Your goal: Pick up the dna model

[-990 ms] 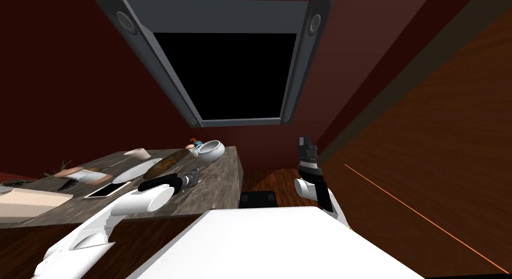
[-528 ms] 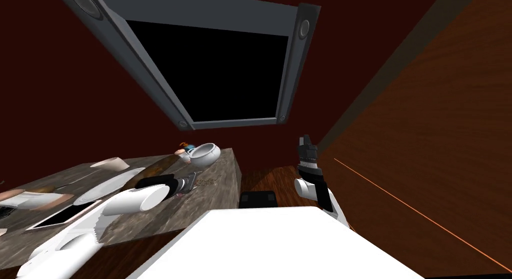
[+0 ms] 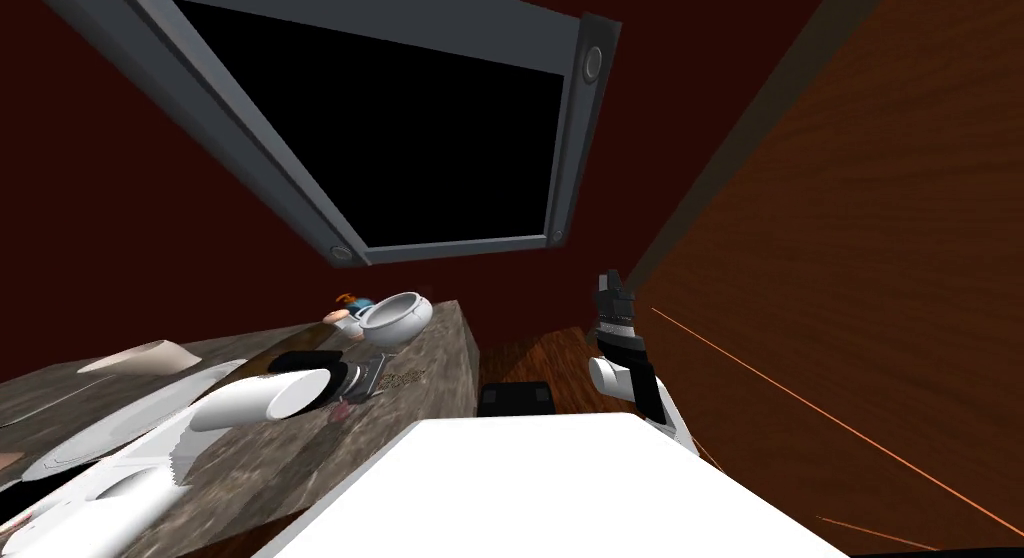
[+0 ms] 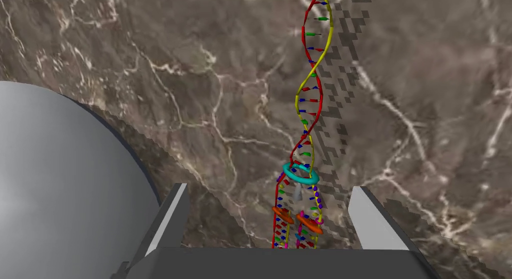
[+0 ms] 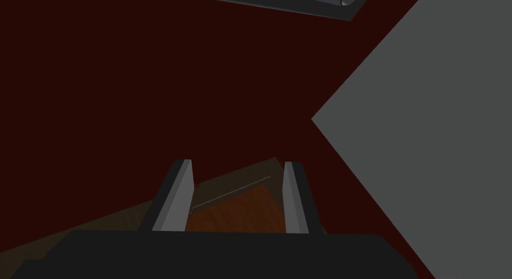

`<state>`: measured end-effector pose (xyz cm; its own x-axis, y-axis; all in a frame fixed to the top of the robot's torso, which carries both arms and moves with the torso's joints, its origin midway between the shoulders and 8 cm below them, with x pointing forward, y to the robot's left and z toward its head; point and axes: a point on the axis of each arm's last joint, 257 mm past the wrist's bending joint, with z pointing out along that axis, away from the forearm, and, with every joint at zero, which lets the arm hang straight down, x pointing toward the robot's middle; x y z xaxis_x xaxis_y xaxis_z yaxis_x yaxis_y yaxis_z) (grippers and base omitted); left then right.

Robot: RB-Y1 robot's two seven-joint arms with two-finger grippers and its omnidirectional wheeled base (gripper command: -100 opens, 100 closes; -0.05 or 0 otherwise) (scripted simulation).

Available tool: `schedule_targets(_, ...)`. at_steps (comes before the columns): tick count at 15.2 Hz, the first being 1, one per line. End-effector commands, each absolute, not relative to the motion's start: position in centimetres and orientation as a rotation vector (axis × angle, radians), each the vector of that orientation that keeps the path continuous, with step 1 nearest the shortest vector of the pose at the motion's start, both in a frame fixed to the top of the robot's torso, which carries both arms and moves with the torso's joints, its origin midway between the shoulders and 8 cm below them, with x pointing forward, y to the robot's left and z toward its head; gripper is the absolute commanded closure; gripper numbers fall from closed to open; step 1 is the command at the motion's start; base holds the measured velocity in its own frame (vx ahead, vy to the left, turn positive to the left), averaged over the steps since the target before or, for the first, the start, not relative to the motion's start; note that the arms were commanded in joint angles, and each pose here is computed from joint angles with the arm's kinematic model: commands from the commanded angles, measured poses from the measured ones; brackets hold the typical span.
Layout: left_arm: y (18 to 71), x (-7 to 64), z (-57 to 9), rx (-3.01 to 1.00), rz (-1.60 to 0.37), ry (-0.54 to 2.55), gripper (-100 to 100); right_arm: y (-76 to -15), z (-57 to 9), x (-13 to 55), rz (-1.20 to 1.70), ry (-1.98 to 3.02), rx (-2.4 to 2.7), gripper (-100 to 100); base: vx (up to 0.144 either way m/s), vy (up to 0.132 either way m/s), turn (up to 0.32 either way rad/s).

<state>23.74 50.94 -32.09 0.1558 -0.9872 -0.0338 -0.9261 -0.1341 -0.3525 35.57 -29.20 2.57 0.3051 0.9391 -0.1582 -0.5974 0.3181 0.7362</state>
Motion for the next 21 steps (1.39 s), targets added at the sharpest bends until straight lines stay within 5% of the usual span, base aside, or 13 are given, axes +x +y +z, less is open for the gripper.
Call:
schedule_targets(1, 50.9, 22.4, -32.5, -2.198, -0.258, 1.866, -100, -29.2, 2.6, 35.6, 1.109, 0.650, 0.625, 0, 0.015, 0.033, -0.188)
schedule_targets(21, 50.0, 12.7, -33.1, -2.562, 0.003, 1.983, -100, -29.2, 2.6, 35.6, 1.109, 0.650, 0.626, 0, 0.000, 0.019, -0.123)
